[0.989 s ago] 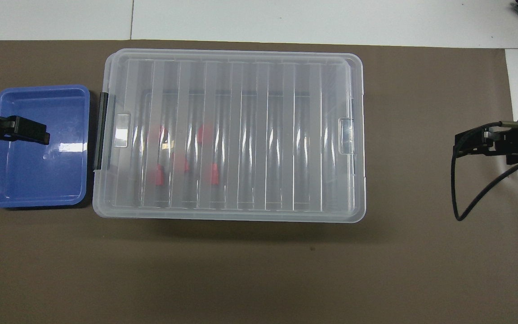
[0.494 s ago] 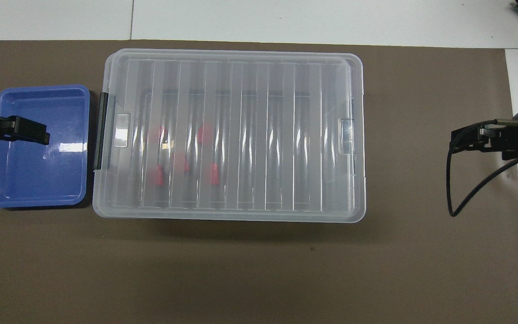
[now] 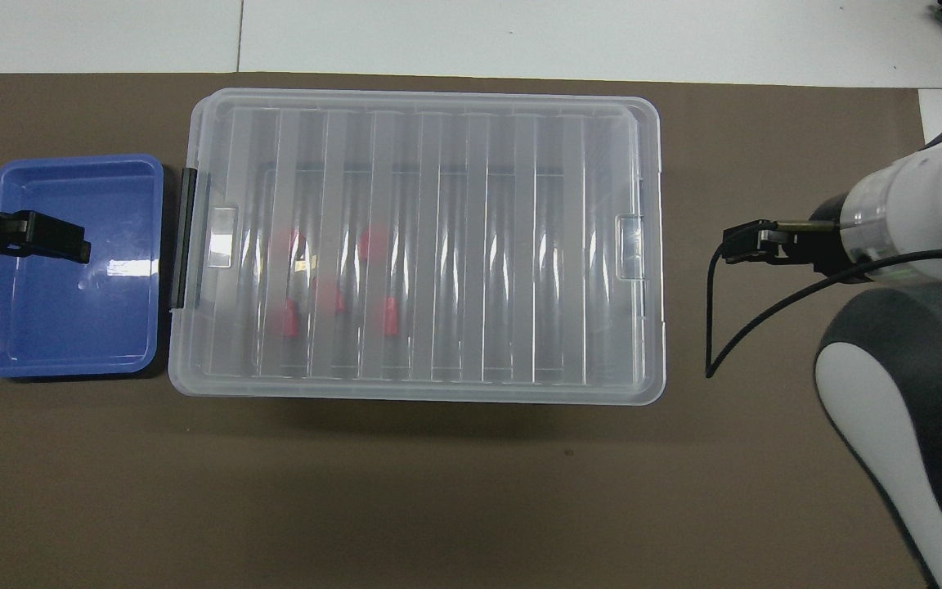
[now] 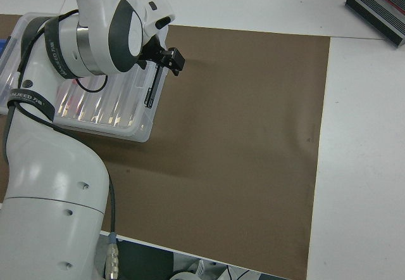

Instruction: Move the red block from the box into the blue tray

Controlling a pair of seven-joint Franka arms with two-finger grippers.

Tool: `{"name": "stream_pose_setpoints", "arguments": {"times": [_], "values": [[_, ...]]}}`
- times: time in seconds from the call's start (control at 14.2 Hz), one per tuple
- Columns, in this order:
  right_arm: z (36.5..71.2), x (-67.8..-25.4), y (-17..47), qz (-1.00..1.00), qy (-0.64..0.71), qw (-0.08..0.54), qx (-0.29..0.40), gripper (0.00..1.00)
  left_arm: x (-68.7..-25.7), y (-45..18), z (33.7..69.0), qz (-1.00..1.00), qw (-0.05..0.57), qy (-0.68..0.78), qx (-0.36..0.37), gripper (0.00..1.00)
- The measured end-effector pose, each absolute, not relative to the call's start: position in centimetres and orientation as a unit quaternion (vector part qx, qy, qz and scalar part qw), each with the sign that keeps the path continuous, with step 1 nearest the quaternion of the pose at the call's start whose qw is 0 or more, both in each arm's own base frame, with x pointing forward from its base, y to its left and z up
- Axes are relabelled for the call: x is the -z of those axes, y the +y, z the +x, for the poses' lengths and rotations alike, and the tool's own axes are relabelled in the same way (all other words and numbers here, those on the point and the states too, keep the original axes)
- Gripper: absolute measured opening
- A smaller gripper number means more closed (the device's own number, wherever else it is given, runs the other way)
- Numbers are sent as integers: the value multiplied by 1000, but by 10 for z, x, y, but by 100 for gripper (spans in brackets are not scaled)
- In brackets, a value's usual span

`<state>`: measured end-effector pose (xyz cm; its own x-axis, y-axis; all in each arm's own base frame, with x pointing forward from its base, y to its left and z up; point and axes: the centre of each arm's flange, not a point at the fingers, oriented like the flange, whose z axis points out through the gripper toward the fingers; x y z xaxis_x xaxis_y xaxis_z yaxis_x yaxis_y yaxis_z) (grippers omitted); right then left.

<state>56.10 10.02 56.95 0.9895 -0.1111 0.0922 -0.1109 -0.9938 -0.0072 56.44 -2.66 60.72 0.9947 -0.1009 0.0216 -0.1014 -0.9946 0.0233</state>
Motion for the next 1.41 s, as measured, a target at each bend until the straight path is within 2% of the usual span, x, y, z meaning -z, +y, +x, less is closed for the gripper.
{"name": "stream_pose_setpoints", "arguments": {"times": [0.21,0.35,1.41], "values": [[569,-552,125,-997,54,6,56,96,-607,-27,564,999,12,-51,-10,100],[574,-542,134,-997,56,8,60,89,-607,-27,564,999,12,-51,-10,100],[591,-471,146,-998,47,3,40,89,-607,-27,564,999,12,-51,-10,100]]}}
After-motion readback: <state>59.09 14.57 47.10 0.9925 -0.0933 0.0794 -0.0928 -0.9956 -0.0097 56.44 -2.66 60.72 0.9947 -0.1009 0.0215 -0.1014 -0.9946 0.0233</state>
